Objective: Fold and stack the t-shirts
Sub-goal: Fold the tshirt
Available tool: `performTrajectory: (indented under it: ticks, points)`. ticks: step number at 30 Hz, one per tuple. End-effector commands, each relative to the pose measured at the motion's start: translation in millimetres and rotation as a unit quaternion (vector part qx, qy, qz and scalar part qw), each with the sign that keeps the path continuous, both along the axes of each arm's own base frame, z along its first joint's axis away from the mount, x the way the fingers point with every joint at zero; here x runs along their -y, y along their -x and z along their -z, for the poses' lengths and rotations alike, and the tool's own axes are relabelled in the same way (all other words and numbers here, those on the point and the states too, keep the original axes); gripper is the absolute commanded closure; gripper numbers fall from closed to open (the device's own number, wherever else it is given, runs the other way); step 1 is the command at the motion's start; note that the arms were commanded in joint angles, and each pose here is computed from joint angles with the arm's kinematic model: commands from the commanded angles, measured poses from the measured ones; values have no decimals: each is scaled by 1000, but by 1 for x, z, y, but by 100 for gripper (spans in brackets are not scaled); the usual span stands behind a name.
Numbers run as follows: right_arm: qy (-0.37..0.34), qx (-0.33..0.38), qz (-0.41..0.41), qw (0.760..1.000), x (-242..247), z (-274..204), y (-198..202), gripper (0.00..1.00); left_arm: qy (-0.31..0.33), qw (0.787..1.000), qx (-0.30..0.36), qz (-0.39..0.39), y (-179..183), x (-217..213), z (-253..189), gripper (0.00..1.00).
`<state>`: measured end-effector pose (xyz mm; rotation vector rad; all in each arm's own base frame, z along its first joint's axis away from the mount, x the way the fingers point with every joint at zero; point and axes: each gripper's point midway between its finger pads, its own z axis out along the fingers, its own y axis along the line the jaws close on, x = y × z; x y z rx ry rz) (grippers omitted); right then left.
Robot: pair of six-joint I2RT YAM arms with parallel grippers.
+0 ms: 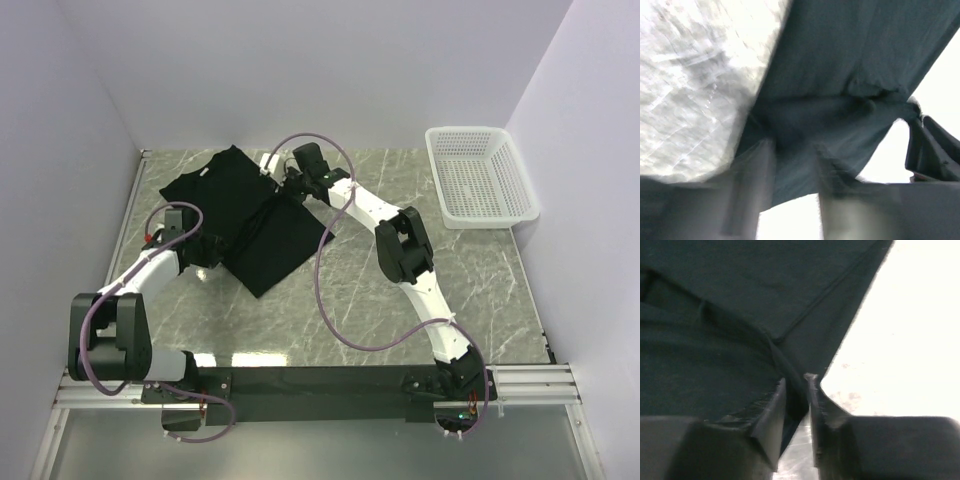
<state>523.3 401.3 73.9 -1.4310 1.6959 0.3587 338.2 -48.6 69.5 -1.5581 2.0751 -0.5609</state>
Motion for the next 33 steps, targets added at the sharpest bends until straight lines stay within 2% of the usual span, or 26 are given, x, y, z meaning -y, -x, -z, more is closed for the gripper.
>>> performTrajectory:
  ticks: [1, 3, 4, 8, 12, 15, 21, 24, 25, 27, 28, 29, 33]
  points:
    - [-46, 63, 37, 996, -8, -49, -28, 59, -10, 1000, 25, -5, -16, -12, -18, 48]
    - [-62, 72, 50, 994, -6, -65, -32, 49, -22, 999, 31, -6, -21, -18, -28, 40]
    - [-68, 75, 54, 993, -6, -71, -32, 48, -27, 999, 35, -4, -23, -20, -33, 36]
    - [-94, 81, 65, 990, -2, -97, -35, 46, -49, 997, 66, 7, -31, -27, -67, 31]
    - [-106, 63, 47, 991, 8, -117, -20, 46, -92, 986, 128, 49, -32, -29, -101, 32]
    - [-93, 25, -26, 995, 14, -113, 16, 47, -85, 976, 174, 103, -25, -13, -117, 35]
    - [-92, -38, -90, 991, 46, -108, 81, 54, -55, 975, 101, 190, 13, 10, -75, 49]
    - [-94, -59, -94, 989, 63, -106, 106, 56, -58, 973, 52, 217, 30, 10, -47, 66]
    - [-94, -63, -90, 990, 69, -107, 109, 57, -54, 972, 34, 225, 35, 12, -35, 76]
    - [-90, -79, -87, 989, 79, -103, 121, 58, -60, 968, 13, 244, 41, 14, -23, 85]
    - [-89, -84, -83, 989, 85, -103, 123, 58, -64, 966, -6, 251, 42, 15, -14, 96]
    - [-89, -93, -78, 989, 89, -101, 126, 59, -70, 963, -16, 259, 44, 16, -9, 99]
    - [-96, -113, -63, 987, 101, -100, 134, 61, -92, 954, -46, 283, 44, 25, 10, 99]
